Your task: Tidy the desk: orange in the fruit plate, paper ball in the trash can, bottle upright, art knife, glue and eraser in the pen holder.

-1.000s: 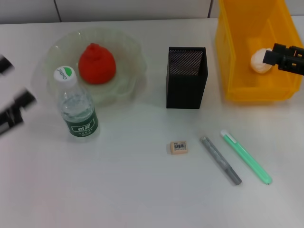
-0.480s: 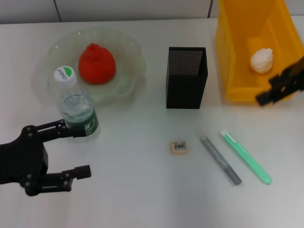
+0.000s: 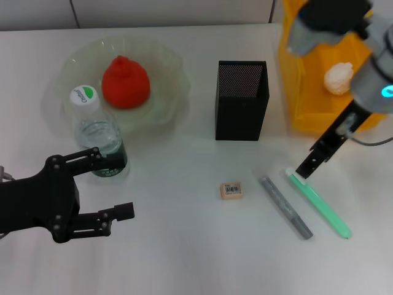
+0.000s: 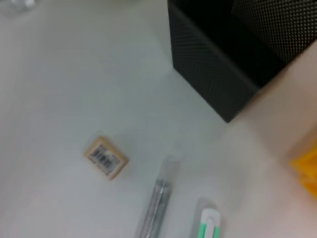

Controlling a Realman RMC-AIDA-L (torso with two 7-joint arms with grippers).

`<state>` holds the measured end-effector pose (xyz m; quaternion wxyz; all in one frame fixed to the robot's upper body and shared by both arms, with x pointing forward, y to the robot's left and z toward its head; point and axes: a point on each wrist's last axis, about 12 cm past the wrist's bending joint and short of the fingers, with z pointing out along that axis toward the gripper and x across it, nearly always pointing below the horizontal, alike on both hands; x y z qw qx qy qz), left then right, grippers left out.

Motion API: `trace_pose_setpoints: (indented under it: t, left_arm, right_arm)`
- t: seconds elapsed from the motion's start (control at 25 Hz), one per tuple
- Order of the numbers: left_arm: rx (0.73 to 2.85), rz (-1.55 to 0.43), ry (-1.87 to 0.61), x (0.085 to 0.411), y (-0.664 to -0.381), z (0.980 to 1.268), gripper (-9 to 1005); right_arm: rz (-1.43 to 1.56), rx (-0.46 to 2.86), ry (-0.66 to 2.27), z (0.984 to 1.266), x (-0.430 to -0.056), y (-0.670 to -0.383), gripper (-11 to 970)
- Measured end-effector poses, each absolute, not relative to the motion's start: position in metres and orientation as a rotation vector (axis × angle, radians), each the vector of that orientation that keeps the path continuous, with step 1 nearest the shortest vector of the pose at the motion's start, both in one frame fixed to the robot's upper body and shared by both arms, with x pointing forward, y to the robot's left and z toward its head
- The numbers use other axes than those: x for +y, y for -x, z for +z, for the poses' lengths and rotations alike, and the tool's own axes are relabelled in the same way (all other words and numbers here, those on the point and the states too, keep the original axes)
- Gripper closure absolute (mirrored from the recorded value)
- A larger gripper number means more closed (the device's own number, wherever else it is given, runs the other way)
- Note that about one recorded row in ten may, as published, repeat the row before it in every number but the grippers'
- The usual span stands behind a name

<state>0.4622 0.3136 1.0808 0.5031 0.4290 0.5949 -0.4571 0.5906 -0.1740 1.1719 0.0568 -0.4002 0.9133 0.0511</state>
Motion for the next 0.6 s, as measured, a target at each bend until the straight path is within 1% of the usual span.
trace_pose_setpoints:
  t: [0.28, 0.6]
  left_arm:
    - [1.455, -1.089, -1.014, 0.308, -0.462, 1.074, 194]
    - [1.466, -1.082, -0.998, 0.304, -0.463, 1.071, 194]
  right_arm:
    - [0.052, 2.746, 1.252, 1.147, -0.155, -0.589, 154]
    - [0.091, 2.74, 1.257, 1.14, -0.149, -0.586, 153]
